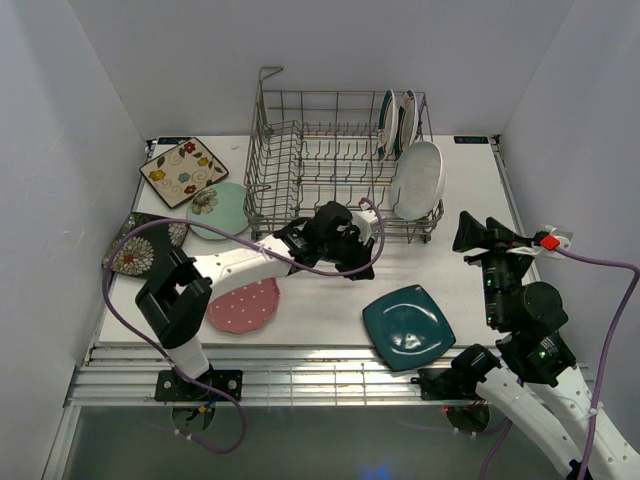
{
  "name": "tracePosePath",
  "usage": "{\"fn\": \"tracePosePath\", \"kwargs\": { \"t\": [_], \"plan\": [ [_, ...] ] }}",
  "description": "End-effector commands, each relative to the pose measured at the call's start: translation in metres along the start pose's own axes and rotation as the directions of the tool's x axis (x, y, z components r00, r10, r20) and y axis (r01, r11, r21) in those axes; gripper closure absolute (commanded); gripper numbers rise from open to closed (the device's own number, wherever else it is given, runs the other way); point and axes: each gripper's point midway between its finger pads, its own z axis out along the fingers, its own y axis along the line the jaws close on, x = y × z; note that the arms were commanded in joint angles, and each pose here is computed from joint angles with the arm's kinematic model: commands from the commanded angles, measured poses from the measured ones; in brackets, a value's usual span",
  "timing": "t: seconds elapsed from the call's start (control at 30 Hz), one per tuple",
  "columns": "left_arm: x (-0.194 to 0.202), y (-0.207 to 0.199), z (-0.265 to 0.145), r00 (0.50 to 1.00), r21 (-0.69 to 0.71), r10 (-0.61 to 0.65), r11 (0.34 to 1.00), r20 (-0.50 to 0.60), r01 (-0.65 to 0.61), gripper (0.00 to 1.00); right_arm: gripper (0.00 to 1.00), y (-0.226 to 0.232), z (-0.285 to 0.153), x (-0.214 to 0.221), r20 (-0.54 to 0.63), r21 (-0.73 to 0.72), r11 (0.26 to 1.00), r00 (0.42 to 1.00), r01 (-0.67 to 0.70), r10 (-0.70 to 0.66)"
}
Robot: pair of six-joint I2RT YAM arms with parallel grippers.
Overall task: Load the plates into the dish rack
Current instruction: Pick up the plate at the center of the board.
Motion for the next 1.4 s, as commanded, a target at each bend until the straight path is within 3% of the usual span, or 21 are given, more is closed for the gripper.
{"fn": "tracePosePath", "kwargs": {
  "t": [0.0,0.13,0.33,0.47,0.77,0.97,1.2,1.37],
  "plan": [
    [-0.025,-0.004,-0.009,0.993,0.003,0.054,0.999,0.106,-0.055,0.87,0.34,0.004,-0.005,-0.009,0.013,-0.025,0.998,0.998,-0.059,0.059],
    [-0.005,0.010,0.009,0.999,-0.015,0.027,1.000,0.025,-0.027,0.70,0.34,-0.001,-0.005,0.001,-0.002,-0.005,0.998,0.998,-0.055,0.055],
    [0.019,0.018,0.014,1.000,-0.028,0.016,0.999,-0.015,-0.016,0.21,0.34,-0.001,-0.009,0.001,-0.008,-0.018,0.998,0.998,-0.061,0.061],
    [0.024,0.021,0.011,1.000,-0.049,0.006,0.999,-0.009,-0.006,0.02,0.34,0.001,-0.010,0.000,-0.007,-0.028,0.998,0.998,-0.064,0.063],
    [0.051,0.000,0.002,0.999,0.037,-0.012,0.999,-0.053,0.014,0.02,0.34,0.002,-0.010,0.001,-0.008,-0.032,0.997,0.998,-0.065,0.065],
    [0.056,-0.011,-0.017,1.000,0.069,0.016,0.997,-0.024,-0.014,0.02,0.34,0.002,-0.010,0.000,-0.006,-0.036,0.997,0.998,-0.069,0.069],
    [0.074,-0.038,-0.039,0.999,0.204,0.054,0.978,0.000,-0.052,0.02,0.34,0.004,-0.010,-0.002,-0.002,-0.045,0.996,0.997,-0.074,0.074],
    [0.095,-0.056,-0.049,0.997,0.327,0.068,0.944,-0.046,-0.049,0.02,0.34,0.004,-0.010,-0.004,0.001,-0.046,0.996,0.997,-0.078,0.078]
  ]
}}
